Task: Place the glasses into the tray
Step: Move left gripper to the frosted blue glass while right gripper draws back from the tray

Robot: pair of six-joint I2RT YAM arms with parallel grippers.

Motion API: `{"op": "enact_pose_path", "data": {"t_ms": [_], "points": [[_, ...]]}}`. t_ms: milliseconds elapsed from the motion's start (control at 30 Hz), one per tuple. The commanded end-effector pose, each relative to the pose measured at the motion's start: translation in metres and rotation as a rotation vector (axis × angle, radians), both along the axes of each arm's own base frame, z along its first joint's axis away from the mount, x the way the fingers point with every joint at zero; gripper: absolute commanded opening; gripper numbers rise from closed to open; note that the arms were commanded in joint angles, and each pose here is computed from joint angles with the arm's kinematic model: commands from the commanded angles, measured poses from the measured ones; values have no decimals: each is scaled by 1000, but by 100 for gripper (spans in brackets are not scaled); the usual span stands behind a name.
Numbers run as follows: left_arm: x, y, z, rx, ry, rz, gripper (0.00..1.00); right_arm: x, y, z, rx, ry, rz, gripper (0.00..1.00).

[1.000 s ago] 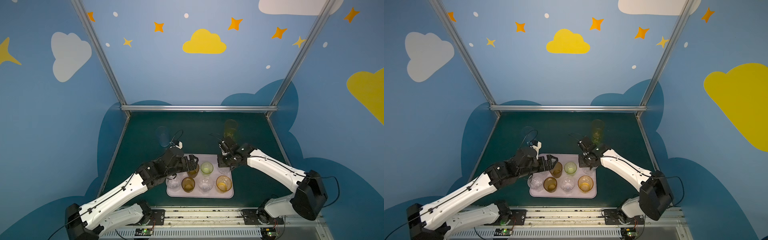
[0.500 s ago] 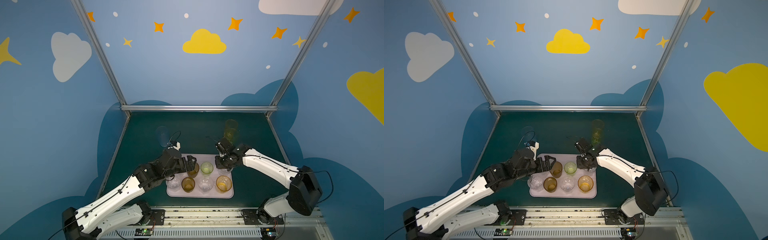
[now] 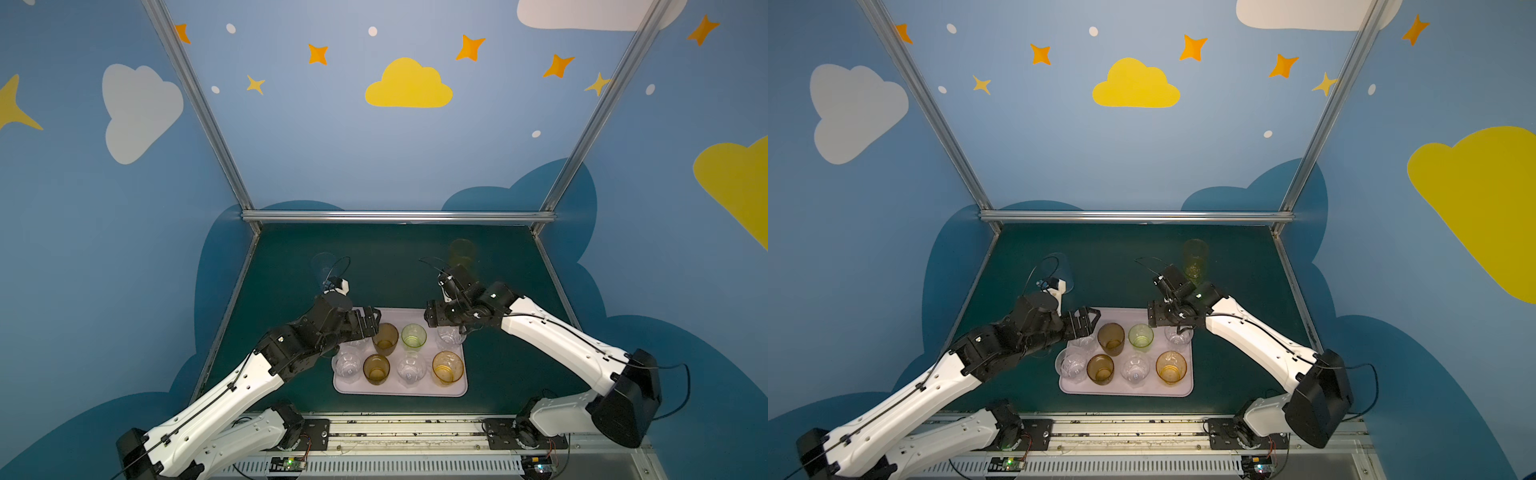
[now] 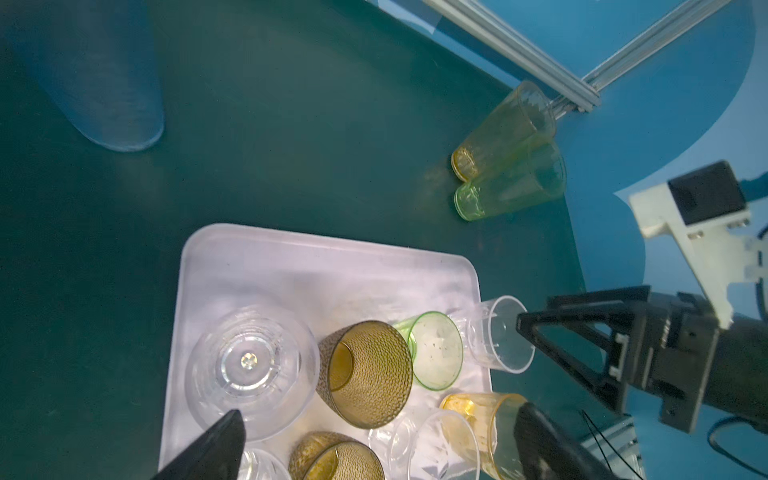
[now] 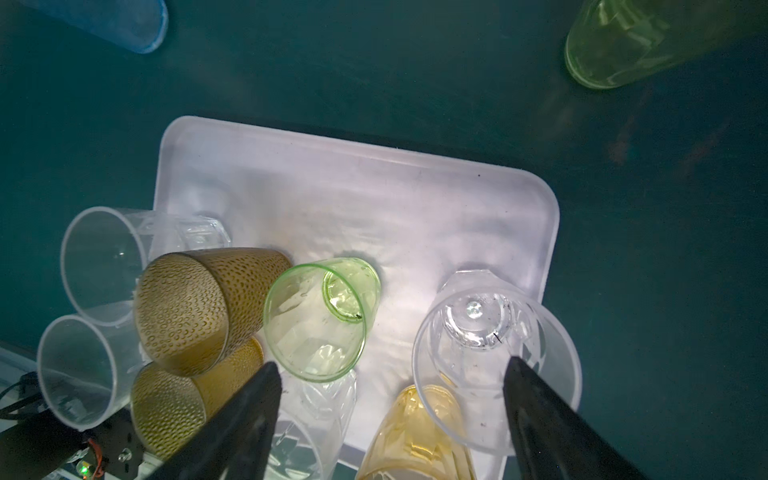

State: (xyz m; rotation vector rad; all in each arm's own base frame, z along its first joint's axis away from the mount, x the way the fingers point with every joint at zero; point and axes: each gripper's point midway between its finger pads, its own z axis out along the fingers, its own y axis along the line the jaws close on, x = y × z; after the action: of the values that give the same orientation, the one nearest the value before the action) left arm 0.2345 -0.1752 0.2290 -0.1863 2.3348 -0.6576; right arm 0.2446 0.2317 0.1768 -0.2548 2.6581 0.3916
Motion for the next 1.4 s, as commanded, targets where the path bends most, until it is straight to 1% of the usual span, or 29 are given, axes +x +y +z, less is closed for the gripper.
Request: {"op": "enact_pose_path", "data": {"t_ms": [0, 200, 400, 533, 633, 833, 900, 1100, 1233, 1367], "points": [[9, 16, 12, 21, -32, 27, 100, -4, -9, 21, 8, -60, 8, 85], [33, 38, 19, 46, -53, 94, 100, -14, -25, 39, 39, -131, 11, 85], [57, 62, 24, 80, -2, 167, 100, -22, -35, 49, 99, -184, 25, 87], [72, 78, 23, 77, 36, 204, 100, -28, -37, 50, 137, -179, 44, 87], [81, 92, 24, 84, 33, 236, 100, -33, -40, 53, 154, -172, 52, 87], [92, 126, 24, 107, 63, 318, 100, -40, -44, 57, 205, -177, 52, 87], [94, 139, 20, 104, 100, 357, 100, -42, -43, 58, 224, -170, 58, 87], [107, 158, 9, 128, 146, 372, 100, -49, -43, 63, 264, -159, 70, 87], [119, 162, -1, 92, 163, 379, 100, -54, -43, 67, 297, -161, 78, 87], [130, 167, -14, 113, 191, 393, 92, -58, -49, 63, 300, -156, 55, 87]]}}
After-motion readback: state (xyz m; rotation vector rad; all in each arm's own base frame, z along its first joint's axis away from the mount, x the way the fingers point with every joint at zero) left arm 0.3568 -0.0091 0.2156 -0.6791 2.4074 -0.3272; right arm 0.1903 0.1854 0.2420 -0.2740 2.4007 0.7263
